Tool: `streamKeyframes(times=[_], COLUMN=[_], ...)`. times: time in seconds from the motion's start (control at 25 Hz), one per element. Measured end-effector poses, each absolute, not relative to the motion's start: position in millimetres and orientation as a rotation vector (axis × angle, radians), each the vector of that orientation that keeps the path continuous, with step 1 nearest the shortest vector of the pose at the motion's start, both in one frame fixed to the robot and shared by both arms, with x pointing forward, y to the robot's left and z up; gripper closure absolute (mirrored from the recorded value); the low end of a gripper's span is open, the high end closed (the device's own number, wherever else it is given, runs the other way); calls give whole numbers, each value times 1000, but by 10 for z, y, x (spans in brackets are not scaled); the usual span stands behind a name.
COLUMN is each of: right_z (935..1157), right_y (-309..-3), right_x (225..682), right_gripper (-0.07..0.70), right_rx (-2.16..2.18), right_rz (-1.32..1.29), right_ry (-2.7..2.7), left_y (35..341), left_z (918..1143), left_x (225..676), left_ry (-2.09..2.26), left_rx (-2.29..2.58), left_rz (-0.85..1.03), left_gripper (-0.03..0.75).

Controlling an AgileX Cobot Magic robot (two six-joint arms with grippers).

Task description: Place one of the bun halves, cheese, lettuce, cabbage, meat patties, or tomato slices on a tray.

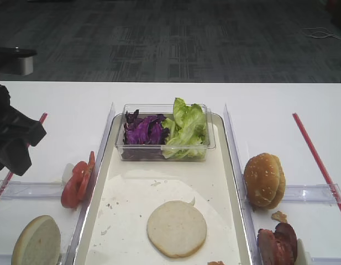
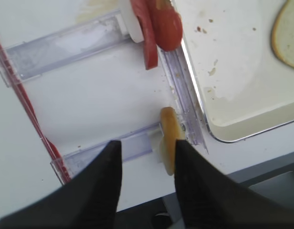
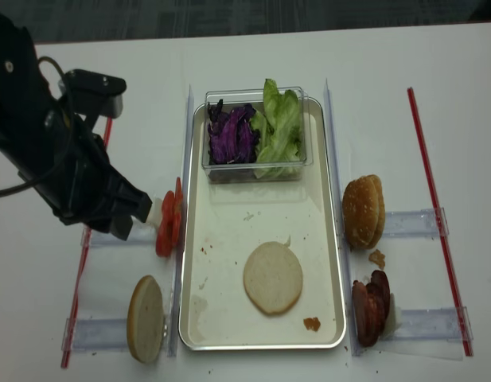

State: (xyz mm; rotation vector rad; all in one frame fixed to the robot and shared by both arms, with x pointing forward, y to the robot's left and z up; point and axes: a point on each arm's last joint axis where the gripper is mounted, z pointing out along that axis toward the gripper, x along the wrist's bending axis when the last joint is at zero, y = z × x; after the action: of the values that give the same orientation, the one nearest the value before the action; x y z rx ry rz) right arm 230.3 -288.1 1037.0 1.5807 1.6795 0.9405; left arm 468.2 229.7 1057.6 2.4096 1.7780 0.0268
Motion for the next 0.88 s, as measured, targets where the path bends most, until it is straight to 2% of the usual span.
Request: streamKeyframes(times=[0.6, 0.88], right_z=[10370, 10370], right_y=[-2881, -2881], right_x=[2303, 2303], right_gripper=[162, 162], right_rx=[1581, 1582], right_rz=[941, 941], right_ry=[1680, 1678], left_y=[2895, 2895], left_z=[10575, 10575], left_x=[4784, 4784], left_ry=[1995, 2000], left_rx=[2281, 2256], left_rz=[107, 83], left_gripper=[457, 355])
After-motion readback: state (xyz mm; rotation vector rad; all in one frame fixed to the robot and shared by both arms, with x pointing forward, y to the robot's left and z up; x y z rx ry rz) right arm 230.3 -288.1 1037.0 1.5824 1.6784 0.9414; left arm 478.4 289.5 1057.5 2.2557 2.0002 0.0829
